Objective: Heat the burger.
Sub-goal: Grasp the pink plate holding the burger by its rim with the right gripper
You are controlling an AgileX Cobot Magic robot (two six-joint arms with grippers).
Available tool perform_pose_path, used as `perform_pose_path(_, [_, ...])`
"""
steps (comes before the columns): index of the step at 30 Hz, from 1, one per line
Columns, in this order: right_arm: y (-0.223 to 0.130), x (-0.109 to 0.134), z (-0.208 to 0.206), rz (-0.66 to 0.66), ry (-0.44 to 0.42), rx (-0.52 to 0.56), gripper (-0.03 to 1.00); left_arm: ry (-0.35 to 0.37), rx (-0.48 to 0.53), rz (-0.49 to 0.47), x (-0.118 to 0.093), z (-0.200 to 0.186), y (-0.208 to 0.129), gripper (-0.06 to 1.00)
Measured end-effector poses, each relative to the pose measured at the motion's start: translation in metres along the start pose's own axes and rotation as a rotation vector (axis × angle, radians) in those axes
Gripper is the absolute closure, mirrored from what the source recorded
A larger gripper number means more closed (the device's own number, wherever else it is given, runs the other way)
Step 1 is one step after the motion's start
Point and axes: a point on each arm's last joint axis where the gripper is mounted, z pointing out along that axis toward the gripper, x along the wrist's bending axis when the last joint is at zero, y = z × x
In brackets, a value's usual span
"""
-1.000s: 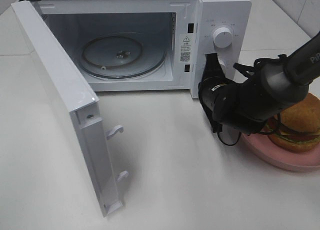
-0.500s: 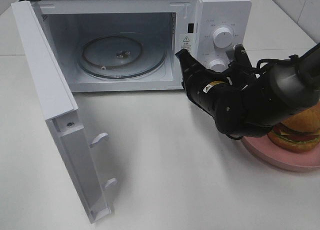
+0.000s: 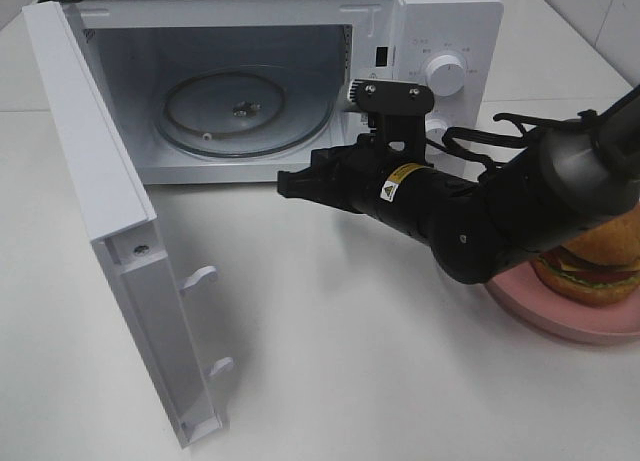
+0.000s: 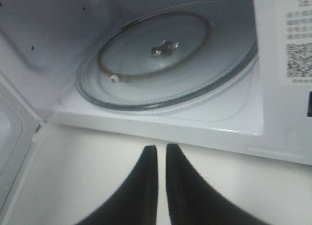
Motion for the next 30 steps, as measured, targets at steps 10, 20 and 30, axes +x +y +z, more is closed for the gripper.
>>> perform_pose_path(10, [0.006, 0.005, -0.011, -0.17, 0.017, 0.17, 0.88, 0.0, 0.0, 0.0, 0.0, 0.0, 0.0, 0.94])
perform_pose_path(20, [0.026, 0.011, -0.016, -0.265, 0.004, 0.521, 0.88, 0.0, 0.0, 0.0, 0.0, 0.0, 0.0, 0.94])
perform_pose_path(30, [0.052, 0.015, -0.028, -0.235, -0.069, 0.887, 0.86, 0.0, 0.0, 0.0, 0.0, 0.0, 0.0, 0.94])
